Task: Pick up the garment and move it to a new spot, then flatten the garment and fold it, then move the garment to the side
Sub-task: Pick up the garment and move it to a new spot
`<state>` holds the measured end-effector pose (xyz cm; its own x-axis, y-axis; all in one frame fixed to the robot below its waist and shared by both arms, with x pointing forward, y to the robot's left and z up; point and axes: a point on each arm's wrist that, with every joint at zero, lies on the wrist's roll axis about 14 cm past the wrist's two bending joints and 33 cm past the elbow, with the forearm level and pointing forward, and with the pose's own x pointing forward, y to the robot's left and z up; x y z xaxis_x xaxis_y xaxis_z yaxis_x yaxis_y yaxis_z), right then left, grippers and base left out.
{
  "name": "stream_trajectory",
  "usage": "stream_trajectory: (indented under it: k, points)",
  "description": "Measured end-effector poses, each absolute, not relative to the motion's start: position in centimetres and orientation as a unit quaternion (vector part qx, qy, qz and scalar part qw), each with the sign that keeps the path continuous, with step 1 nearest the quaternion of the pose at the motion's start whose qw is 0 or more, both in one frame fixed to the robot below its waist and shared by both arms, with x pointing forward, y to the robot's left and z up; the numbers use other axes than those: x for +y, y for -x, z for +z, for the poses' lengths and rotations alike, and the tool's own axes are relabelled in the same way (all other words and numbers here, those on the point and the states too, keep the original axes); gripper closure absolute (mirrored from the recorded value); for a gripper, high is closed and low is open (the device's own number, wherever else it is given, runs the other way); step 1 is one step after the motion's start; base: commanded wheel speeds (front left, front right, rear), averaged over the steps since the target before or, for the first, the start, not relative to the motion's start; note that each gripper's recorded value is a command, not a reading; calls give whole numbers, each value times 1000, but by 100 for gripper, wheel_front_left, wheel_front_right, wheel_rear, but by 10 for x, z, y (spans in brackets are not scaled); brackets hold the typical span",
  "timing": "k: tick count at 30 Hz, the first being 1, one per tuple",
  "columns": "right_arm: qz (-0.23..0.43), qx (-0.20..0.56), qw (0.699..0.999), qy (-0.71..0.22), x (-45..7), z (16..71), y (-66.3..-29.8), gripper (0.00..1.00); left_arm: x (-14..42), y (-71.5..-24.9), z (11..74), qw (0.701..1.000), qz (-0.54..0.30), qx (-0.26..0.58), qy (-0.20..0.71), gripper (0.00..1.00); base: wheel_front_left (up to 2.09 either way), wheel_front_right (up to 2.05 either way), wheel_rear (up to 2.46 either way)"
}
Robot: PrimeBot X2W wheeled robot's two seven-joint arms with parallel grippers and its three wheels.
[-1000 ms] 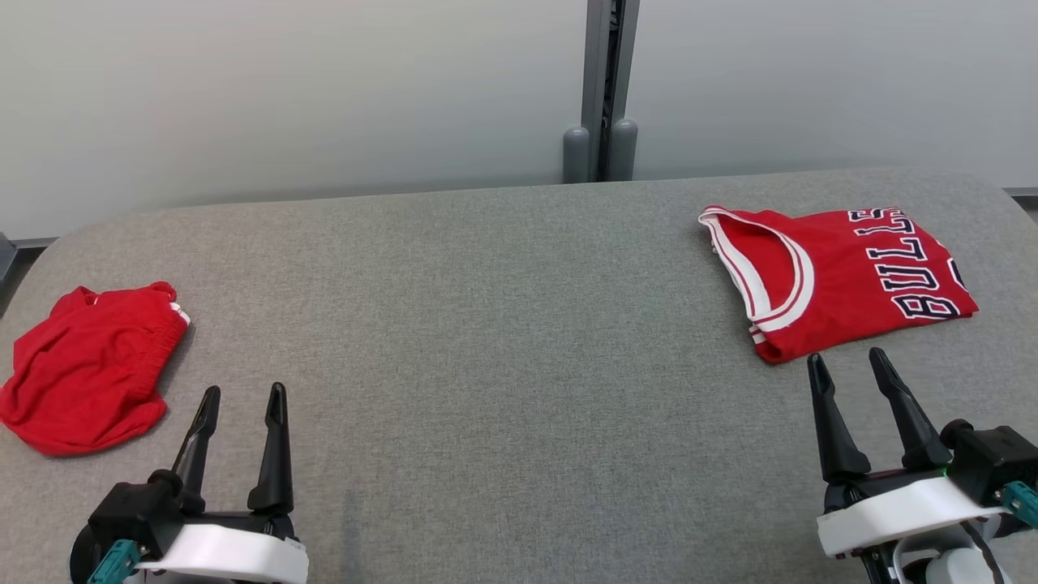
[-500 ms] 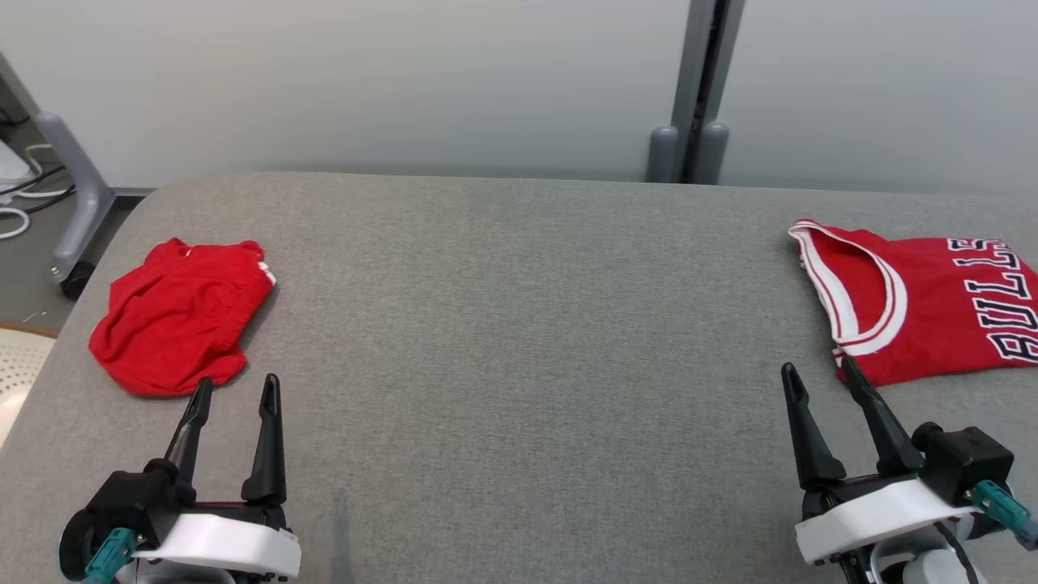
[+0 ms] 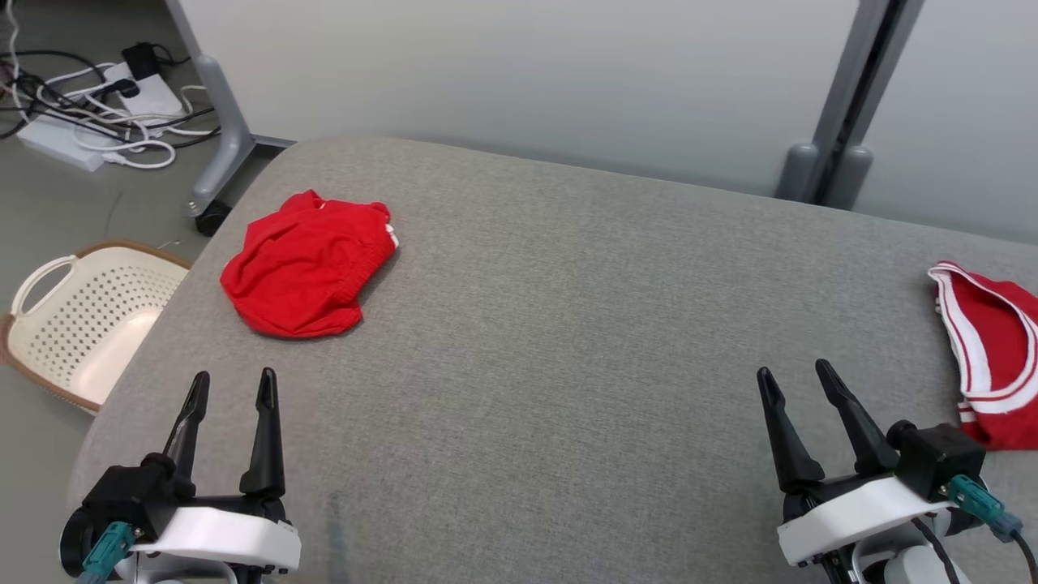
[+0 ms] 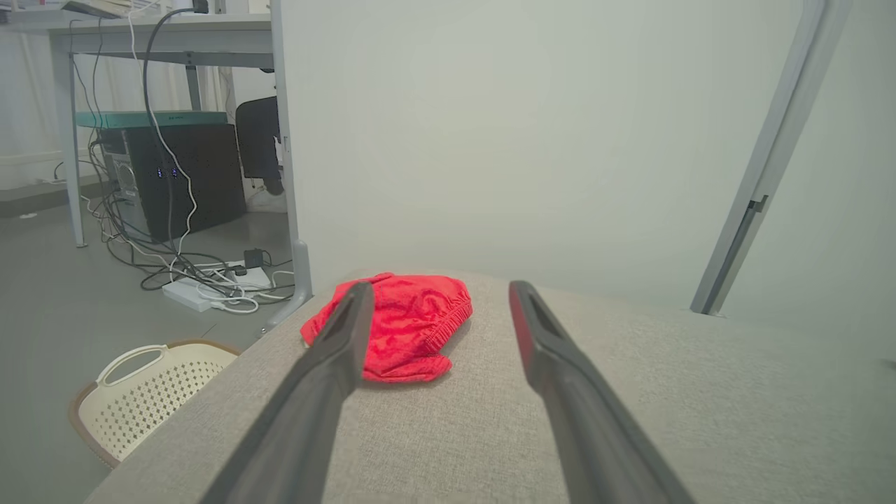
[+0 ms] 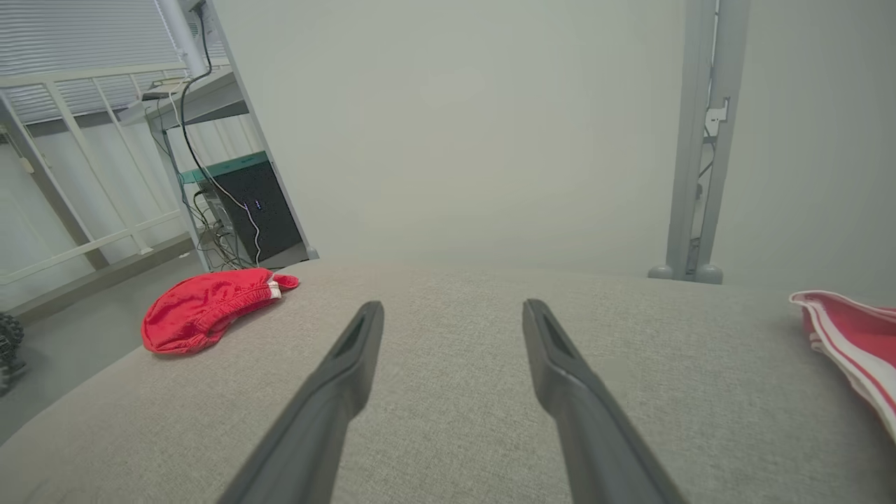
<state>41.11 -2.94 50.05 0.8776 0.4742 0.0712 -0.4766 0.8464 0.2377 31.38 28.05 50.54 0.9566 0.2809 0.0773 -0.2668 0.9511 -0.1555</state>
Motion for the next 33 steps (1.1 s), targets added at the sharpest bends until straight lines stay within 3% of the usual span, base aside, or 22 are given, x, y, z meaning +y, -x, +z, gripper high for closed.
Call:
stream_trajectory:
  k: [9, 20, 26, 33]
  points:
    - [301, 7, 945, -127, 11, 498, -409, 0, 303, -286, 504, 979, 185, -51, 72, 0, 0, 0, 0]
    - [313, 7, 941, -126, 19, 500, -406, 0, 309, -279, 507, 976, 196, -58, 74, 0, 0, 0, 0]
    - [307, 3, 943, -129, 15, 502, -410, 0, 320, -287, 518, 975, 198, -70, 66, 0, 0, 0, 0]
    - [291, 9, 948, -131, 3, 495, -419, 0, 333, -334, 545, 986, 159, -48, 33, 0, 0, 0, 0]
